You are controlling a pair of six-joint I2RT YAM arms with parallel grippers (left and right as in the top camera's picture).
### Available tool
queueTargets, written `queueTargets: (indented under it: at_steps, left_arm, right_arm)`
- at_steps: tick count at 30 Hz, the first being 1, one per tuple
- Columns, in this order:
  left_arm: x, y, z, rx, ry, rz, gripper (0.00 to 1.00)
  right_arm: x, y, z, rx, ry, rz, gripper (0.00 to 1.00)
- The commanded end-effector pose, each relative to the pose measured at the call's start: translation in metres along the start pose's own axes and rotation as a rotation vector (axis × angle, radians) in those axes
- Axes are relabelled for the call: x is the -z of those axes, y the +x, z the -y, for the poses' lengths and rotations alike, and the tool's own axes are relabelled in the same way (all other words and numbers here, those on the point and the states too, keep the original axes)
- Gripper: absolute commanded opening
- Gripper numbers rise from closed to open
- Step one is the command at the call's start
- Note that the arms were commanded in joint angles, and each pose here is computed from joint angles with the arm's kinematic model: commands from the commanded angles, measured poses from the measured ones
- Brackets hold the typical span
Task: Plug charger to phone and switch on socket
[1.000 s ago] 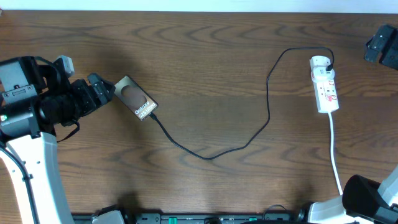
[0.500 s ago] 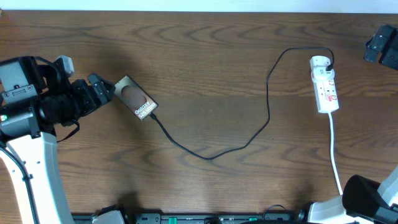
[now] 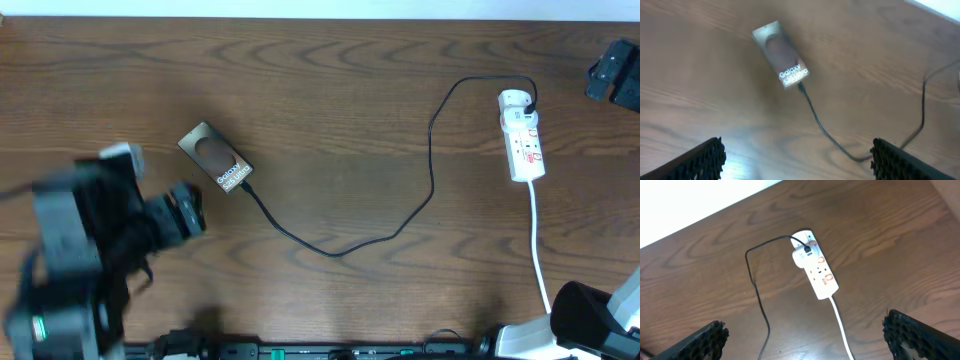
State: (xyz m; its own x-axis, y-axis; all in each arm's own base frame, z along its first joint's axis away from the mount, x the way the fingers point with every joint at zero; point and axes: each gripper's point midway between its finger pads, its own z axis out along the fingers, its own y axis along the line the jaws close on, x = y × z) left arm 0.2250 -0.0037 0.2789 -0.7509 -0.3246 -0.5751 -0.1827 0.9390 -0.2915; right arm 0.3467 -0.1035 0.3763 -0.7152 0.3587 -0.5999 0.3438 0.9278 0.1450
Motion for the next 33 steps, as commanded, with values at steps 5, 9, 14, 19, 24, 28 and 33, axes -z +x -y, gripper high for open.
queueTargets:
  at_steps: [5, 9, 14, 19, 24, 28, 33]
  left_arm:
    - [0.007, 0.028, -0.006, -0.113, 0.050, 0.407, 0.92]
    - [0.015, 0.011, 0.005, -0.145, 0.167, 0.706, 0.92]
    - [0.040, -0.013, 0.020, -0.195, 0.291, 1.066, 0.92]
    - [0.046, -0.016, 0.017, -0.216, 0.333, 1.294, 0.92]
    - [0.029, -0.010, 0.011, -0.217, 0.330, 1.312, 0.92]
    - [0.013, -0.001, 0.005, -0.216, 0.316, 1.302, 0.92]
    - [-0.008, 0.004, 0.000, -0.222, 0.290, 1.244, 0.92]
  right_arm:
    - [0.002, 0.000, -0.003, -0.002, 0.000, 0.002, 0.99]
    - [0.002, 0.000, -0.003, -0.002, 0.000, 0.002, 0.99]
    - [0.002, 0.000, -0.003, -0.002, 0.000, 0.002, 0.99]
    - [0.002, 0.000, -0.003, -0.002, 0.000, 0.002, 0.99]
    - [0.002, 0.000, -0.003, -0.002, 0.000, 0.002, 0.99]
    - [0.002, 0.000, -0.003, -0.002, 0.000, 0.002, 0.99]
    - [0.002, 0.000, -0.003, -0.002, 0.000, 0.003, 0.99]
